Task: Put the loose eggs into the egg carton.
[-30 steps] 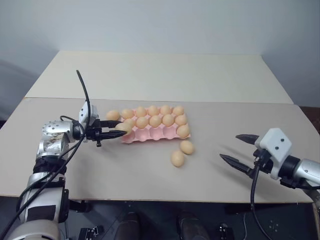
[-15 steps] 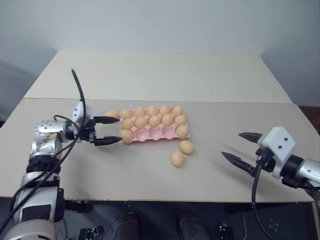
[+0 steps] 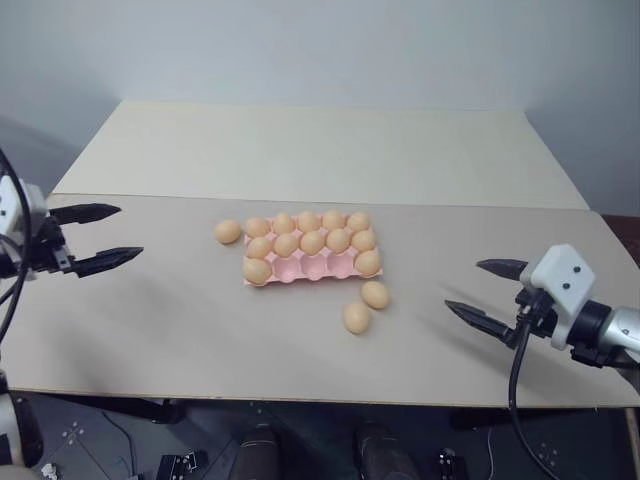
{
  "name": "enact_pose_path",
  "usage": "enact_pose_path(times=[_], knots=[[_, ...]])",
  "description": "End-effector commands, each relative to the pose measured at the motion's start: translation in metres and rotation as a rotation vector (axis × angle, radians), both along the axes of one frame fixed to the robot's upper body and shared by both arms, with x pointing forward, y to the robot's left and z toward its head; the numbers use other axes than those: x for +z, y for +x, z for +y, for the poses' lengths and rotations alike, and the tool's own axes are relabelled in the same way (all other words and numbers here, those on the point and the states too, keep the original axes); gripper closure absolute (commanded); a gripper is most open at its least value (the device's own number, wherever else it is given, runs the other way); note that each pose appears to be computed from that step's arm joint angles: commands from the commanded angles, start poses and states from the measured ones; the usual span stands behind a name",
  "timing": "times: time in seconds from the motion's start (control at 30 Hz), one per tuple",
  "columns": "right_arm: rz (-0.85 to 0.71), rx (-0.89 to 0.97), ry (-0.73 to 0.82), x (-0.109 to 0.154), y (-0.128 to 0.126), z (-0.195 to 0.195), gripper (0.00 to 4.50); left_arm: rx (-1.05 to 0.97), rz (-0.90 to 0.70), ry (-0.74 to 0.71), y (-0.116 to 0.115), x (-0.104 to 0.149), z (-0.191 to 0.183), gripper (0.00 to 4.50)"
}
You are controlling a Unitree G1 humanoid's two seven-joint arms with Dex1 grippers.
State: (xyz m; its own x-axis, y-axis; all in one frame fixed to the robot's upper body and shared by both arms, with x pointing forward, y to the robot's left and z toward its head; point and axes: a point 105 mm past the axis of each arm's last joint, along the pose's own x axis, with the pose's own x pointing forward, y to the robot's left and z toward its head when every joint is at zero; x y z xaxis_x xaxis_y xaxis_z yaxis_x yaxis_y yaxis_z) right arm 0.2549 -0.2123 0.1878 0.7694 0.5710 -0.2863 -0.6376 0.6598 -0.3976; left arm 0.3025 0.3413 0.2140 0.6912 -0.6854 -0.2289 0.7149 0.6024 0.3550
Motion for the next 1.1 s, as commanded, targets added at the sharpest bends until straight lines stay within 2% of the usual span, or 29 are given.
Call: enact_pose_path(times=[0.03,0.23,0.5,0.63,0.87,1.1], knots=[[-0.045,0.022,-0.022,0.011,0.001,0.002,0.0,0.03,-0.06,0.008,-0.007,0.014,0.01,0.02],[-0.037,0.033,-0.031,0.011,0.001,0.001,0.0,0.034,-0.066,-0.002,-0.007,0.011,0.011,0.02],[-0.035,0.031,-0.031,0.01,-0.001,0.002,0.0,0.029,-0.073,-0.03,0.005,0.005,0.003,0.02],[-0.04,0.034,-0.029,0.011,-0.001,0.004,0.0,0.026,-0.094,-0.111,0.027,-0.003,-0.013,0.02],[-0.058,0.036,-0.026,0.015,0.0,0.008,0.0,-0.031,-0.061,-0.155,0.062,-0.027,-0.056,0.02],[-0.053,0.0,-0.032,0.012,-0.008,0.003,0.0,0.104,-0.07,-0.126,0.093,-0.044,-0.071,0.02]])
